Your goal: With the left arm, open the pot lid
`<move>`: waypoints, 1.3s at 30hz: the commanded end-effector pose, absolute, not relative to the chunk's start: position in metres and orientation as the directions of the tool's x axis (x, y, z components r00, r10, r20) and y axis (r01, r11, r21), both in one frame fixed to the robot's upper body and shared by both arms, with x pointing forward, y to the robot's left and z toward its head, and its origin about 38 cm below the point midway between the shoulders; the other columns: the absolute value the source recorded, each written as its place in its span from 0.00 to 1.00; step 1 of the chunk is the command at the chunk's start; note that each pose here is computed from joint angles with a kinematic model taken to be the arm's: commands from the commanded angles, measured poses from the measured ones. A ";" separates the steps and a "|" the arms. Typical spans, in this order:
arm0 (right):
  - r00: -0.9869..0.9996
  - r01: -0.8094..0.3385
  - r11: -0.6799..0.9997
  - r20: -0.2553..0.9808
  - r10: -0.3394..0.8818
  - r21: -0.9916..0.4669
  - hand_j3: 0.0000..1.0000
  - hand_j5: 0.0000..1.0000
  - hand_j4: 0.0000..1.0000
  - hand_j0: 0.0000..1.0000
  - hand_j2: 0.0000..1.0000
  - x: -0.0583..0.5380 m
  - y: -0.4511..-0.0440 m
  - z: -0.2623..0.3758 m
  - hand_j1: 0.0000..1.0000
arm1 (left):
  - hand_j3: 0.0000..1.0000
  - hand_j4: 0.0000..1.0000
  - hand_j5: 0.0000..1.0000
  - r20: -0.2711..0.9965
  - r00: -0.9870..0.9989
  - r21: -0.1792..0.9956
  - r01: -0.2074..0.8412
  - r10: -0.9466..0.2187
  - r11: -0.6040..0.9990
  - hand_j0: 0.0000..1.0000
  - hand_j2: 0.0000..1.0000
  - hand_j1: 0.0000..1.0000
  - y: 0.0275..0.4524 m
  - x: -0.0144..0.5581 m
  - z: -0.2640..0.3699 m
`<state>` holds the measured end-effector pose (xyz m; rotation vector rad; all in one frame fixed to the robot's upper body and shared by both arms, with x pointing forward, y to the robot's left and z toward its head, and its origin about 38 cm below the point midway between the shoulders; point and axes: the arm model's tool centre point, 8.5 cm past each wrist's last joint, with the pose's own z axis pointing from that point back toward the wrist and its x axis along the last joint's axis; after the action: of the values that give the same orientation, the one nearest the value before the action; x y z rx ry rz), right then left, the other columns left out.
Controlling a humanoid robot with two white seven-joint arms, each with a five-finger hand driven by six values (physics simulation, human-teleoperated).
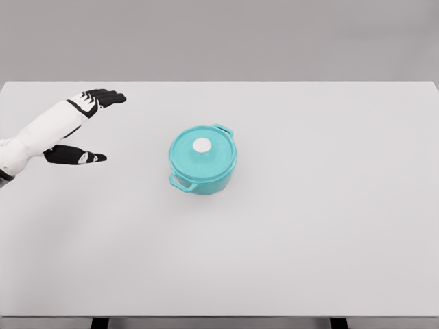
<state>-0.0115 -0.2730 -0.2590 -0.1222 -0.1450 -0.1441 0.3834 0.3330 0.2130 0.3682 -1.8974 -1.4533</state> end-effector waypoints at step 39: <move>0.979 0.156 0.981 0.152 -0.139 -0.112 1.00 1.00 1.00 1.00 1.00 -0.012 -0.273 -0.259 1.00 | 1.00 1.00 1.00 0.031 -0.909 0.913 0.195 -0.417 -0.359 1.00 1.00 1.00 0.167 0.484 0.235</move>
<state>-0.0117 -0.2731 -0.2590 -0.1241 -0.1445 -0.1487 0.4822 0.1687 0.2373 0.2992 -1.5051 -2.3099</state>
